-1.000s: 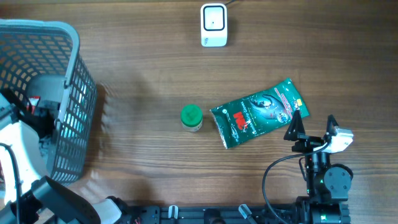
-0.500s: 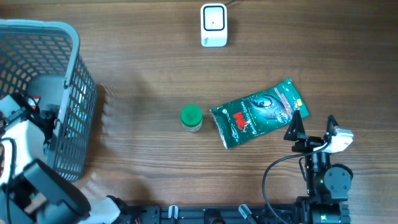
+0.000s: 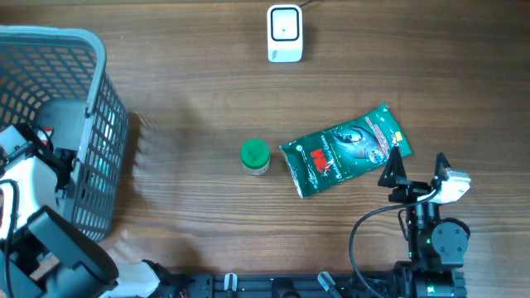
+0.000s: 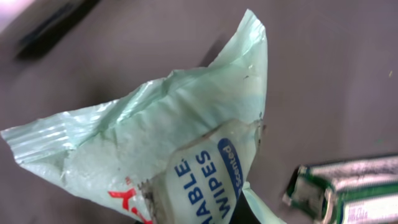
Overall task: Scan the item barcode
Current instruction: 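Reach the left gripper into the basket and grasp the Zappy wipes pack, then lift the wipes pack out and drop it beside the glove pack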
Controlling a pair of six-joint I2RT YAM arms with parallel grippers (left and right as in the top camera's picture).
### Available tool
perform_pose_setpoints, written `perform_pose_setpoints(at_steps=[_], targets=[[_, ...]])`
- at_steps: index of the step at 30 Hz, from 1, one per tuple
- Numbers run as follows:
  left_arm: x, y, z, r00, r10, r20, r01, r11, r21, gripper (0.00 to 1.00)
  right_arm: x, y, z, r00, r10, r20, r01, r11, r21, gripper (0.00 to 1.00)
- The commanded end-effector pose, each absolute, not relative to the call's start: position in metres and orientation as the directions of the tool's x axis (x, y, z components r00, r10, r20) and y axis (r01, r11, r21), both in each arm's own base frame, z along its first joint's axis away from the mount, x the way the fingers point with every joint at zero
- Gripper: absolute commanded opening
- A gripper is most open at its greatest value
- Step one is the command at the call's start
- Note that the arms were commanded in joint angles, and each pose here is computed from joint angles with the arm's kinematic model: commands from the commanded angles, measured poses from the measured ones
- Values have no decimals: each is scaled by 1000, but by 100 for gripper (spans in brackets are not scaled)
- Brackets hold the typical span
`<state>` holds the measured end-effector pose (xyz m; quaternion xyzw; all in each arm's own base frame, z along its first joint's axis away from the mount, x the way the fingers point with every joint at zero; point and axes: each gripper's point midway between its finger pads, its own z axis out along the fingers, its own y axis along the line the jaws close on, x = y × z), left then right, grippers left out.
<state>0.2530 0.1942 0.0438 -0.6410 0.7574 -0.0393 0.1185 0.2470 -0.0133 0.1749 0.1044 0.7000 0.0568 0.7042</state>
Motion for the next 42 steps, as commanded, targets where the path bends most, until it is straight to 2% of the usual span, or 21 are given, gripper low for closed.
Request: perform_pose_setpoints(at_steps=[1,5,8,11,13,16,20,22,27,31,35,38,42], targets=[[262,204,119,-103,-960,-261,-928,187,-321,4,247,-11,177,19,210,-978,52,976,211,100],[264,196,238,-45,-907,-419,-824,270,-497,7,247,-11,177,19,210,-977,52,976,211,100],[249,172,323,13,-851,-524,-703,365,-610,8,247,-11,177,19,210,-977,52,976,211,100],[233,126,377,14,-825,-565,-527,475,-705,8,247,-11,177,19,210,-977,52,976,211,100],[221,86,394,-43,-822,-568,-407,534,-741,9,247,-11,177,19,210,-977,51,976,211,100],[203,39,383,-177,-839,-515,-355,542,-761,8,247,-11,177,19,210,-978,51,976,211,100],[203,-3,364,-384,-786,-485,-268,598,-756,8,247,-11,177,19,210,-978,51,976,211,100],[205,-26,352,-499,-703,-507,-188,658,-729,9,247,-11,177,19,210,-977,51,976,211,100],[214,-81,321,-709,-484,-512,-5,731,-683,10,247,-11,177,19,210,-978,51,976,211,100],[225,-131,278,-837,-291,-464,78,775,-628,11,247,-11,177,19,210,-978,51,976,211,100],[229,-187,226,-912,-69,-403,160,848,-506,11,247,-11,177,19,210,-977,51,976,211,100],[221,-247,176,-933,126,-336,272,859,-433,13,247,-11,177,19,210,-978,51,976,211,100],[210,-274,104,-938,255,-234,314,912,-264,13,247,-11,177,19,210,-978,51,976,211,100]])
